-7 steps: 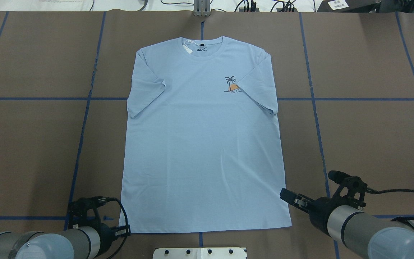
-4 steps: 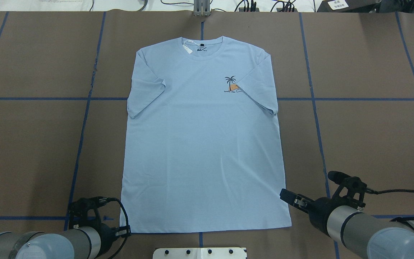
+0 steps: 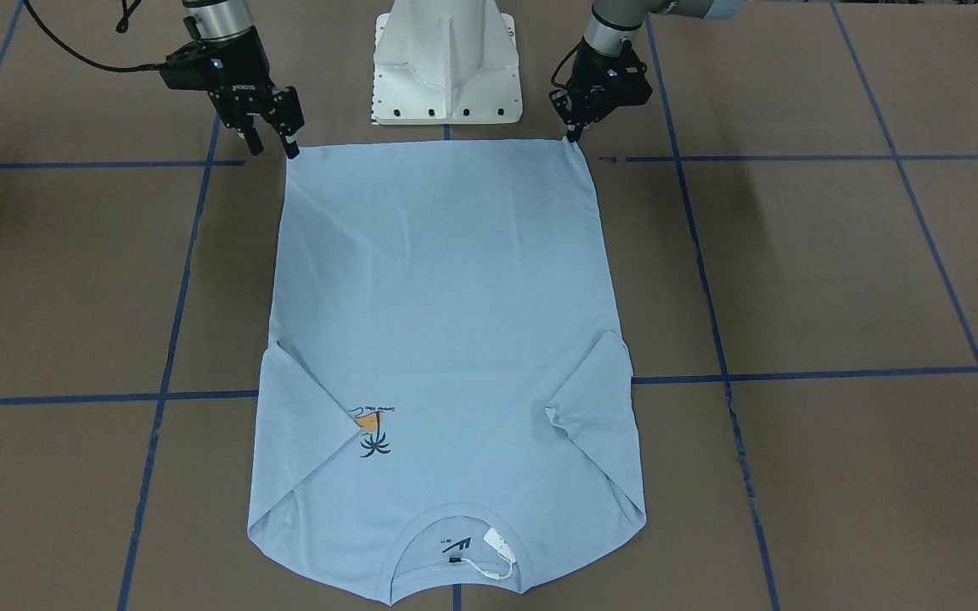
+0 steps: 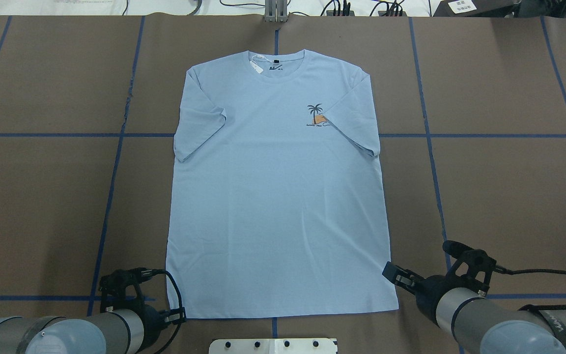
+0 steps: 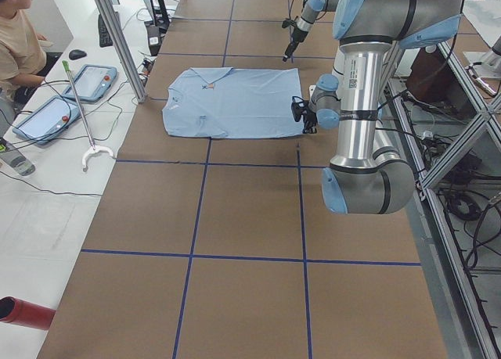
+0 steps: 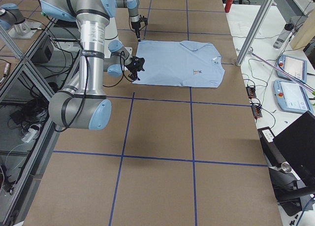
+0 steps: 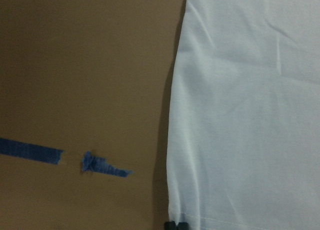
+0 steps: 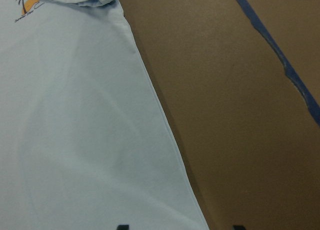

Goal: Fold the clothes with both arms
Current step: 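Align and close both grippers on the hem corners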

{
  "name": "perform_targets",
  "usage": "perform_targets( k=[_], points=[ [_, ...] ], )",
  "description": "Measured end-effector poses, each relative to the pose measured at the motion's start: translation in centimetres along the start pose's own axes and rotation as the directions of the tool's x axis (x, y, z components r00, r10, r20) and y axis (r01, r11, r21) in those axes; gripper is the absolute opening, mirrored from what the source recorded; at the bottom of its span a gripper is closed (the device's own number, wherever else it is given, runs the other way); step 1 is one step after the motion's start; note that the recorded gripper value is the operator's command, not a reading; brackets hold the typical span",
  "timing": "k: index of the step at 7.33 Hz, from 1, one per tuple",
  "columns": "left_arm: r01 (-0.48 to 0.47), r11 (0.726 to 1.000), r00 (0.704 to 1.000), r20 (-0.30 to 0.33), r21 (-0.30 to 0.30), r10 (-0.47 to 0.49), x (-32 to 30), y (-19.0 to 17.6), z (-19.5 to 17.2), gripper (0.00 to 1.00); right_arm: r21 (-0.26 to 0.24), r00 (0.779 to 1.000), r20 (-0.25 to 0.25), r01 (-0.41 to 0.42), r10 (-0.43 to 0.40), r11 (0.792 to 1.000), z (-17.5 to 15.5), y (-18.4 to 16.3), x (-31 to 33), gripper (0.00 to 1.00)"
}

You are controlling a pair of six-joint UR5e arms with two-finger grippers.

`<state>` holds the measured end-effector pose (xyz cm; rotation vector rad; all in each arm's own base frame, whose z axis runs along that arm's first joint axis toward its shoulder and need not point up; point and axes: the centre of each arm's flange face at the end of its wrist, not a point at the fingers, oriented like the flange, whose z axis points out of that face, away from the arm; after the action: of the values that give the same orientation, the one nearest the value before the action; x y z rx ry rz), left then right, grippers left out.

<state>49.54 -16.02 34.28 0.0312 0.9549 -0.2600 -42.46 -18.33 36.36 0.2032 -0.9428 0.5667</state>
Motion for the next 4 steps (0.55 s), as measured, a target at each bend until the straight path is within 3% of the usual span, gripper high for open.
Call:
perform_targets(
  k=[2,4],
  points=[
    [0.002,1.000,1.000,-0.017,-0.006,-0.002,0.9,0.2,-0.3,0.00,0.018,0.998,-0.055,0.021,-0.020,1.000,1.1,1.9,-0.5,0.66],
    [0.003,1.000,1.000,-0.023,-0.009,-0.003,1.1,0.2,-0.4,0.00,0.029,0.996,-0.072,0.049,-0.047,0.998,2.1,3.6,0.1,0.62]
  ],
)
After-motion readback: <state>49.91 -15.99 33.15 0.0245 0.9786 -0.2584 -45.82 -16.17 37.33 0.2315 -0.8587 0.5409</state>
